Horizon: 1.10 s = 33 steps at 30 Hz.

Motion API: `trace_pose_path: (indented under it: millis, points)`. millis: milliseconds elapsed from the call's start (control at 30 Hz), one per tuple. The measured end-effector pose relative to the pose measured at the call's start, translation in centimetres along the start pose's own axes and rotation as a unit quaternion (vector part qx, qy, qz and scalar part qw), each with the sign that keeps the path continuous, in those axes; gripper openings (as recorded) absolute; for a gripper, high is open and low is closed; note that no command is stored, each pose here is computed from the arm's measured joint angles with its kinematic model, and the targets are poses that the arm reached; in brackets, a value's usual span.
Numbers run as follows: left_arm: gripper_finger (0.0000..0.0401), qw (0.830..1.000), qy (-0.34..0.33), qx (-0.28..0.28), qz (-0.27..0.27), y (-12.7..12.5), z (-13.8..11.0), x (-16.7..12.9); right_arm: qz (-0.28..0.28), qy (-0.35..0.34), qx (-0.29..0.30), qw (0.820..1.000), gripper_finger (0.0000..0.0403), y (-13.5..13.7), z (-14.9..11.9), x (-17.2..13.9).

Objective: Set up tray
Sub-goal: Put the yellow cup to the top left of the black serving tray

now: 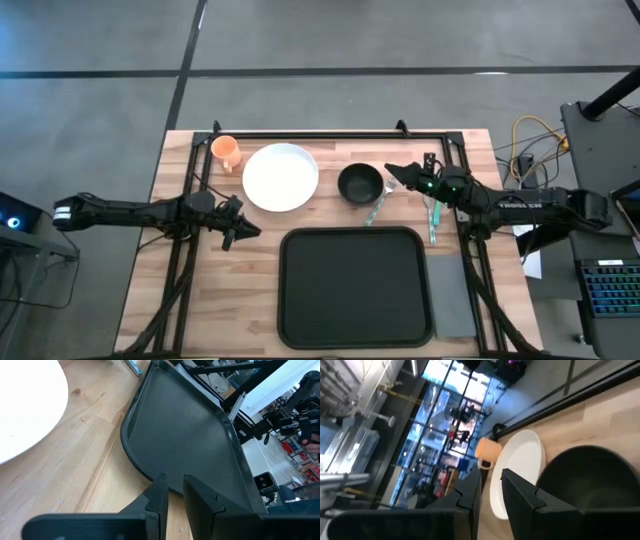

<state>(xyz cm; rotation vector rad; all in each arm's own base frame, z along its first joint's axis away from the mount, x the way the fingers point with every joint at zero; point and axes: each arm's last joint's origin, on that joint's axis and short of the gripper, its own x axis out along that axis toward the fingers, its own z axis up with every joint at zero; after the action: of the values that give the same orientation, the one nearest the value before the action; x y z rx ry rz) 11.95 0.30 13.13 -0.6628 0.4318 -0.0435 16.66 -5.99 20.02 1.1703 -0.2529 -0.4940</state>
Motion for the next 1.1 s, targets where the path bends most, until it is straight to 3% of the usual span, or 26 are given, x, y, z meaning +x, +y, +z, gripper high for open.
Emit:
trace_pose_path:
  millis: [300,400,533,667,867,1100]
  points:
    - [0.0040,1.000,0.000,0.000,0.000,0.0,0.0,0.0,-0.015,0.006,-0.058,0.998,0.0069,1.7,0.4,1.3]
    - [0.0040,1.000,0.000,0.000,0.000,0.0,0.0,0.0,-0.095,0.033,-0.105,0.989,0.0081,2.7,0.6,2.2]
    - [0.0040,1.000,0.000,0.000,0.000,0.0,0.0,0.0,-0.210,0.097,-0.165,0.959,0.0111,3.8,0.9,3.2]
    - [0.0040,1.000,0.000,0.000,0.000,0.0,0.0,0.0,-0.268,0.132,-0.189,0.935,0.0144,4.8,1.0,4.3]
    - [0.0040,1.000,0.000,0.000,0.000,0.0,0.0,0.0,-0.277,0.156,-0.227,0.921,0.0177,6.1,0.9,6.8]
    - [0.0040,1.000,0.000,0.000,0.000,0.0,0.0,0.0,-0.260,0.166,-0.252,0.917,0.0184,8.0,1.1,9.2]
